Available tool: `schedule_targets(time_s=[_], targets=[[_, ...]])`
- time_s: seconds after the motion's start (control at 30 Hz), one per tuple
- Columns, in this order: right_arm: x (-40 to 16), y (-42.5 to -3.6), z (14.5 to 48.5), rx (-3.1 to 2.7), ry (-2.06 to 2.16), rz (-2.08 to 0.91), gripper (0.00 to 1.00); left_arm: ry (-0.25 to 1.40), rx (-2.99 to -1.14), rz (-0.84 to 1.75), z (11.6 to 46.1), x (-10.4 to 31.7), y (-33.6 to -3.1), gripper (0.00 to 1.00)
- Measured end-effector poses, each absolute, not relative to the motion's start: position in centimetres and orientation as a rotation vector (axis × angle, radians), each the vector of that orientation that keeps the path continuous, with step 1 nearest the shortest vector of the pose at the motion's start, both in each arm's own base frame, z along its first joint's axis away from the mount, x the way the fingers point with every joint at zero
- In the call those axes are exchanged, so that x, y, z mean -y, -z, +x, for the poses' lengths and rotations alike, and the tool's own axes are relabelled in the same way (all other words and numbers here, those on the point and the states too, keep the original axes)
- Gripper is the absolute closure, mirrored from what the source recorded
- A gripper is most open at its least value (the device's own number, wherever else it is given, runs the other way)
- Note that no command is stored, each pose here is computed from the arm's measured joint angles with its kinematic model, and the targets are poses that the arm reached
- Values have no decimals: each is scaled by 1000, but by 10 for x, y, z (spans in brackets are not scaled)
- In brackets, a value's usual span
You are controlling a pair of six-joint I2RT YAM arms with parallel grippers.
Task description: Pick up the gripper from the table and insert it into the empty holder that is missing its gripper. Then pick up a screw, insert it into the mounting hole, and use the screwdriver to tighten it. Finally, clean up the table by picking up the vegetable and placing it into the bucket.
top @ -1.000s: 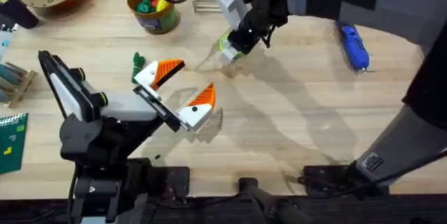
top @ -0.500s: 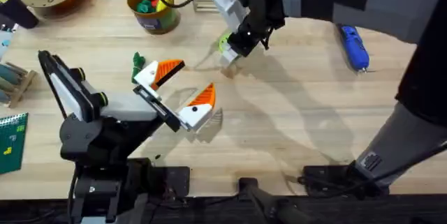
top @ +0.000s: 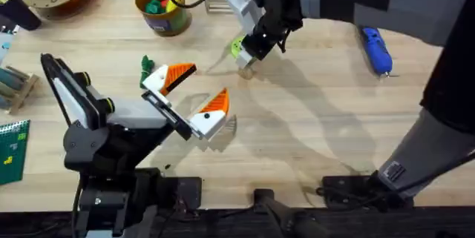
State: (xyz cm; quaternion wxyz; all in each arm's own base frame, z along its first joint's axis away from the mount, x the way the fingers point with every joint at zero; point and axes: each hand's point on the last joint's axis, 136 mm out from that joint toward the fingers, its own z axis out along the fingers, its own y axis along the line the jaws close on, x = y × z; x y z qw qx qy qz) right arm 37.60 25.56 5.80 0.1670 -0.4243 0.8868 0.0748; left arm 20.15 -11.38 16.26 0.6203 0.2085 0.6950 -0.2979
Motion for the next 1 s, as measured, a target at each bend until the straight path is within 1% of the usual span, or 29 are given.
schedule_targets(time_s=[0.1, 0.27, 0.3, 0.37, 0.4, 0.43, 0.47, 0.57, 0.6, 0.63, 1.0], targets=[[-255, -58, 376, -2525, -213, -1206, 471, 685, -1598, 479, 202, 114, -163, 28], [-255, -58, 377, -2525, -213, -1205, 474, 685, -1598, 480, 201, 114, -163, 28], [-253, -58, 377, -2527, -212, -1200, 511, 685, -1598, 479, 202, 114, -163, 28], [-253, -58, 378, -2528, -212, -1199, 543, 685, -1598, 480, 201, 114, -163, 28], [-253, -58, 378, -2527, -211, -1201, 580, 685, -1598, 480, 201, 114, -163, 28], [-252, -58, 378, -2530, -210, -1194, 642, 685, -1598, 479, 202, 114, -163, 28], [-252, -58, 379, -2530, -208, -1192, 758, 685, -1598, 480, 201, 114, -163, 28], [-252, -58, 379, -2531, -208, -1191, 840, 685, -1598, 480, 201, 114, -163, 28], [-252, -58, 379, -2531, -209, -1191, 904, 685, -1598, 480, 201, 114, -163, 28], [-252, -59, 379, -2529, -208, -1189, 993, 685, -1598, 479, 202, 114, -163, 27], [-252, -59, 380, -2529, -208, -1188, 995, 685, -1598, 479, 202, 114, -163, 28]])
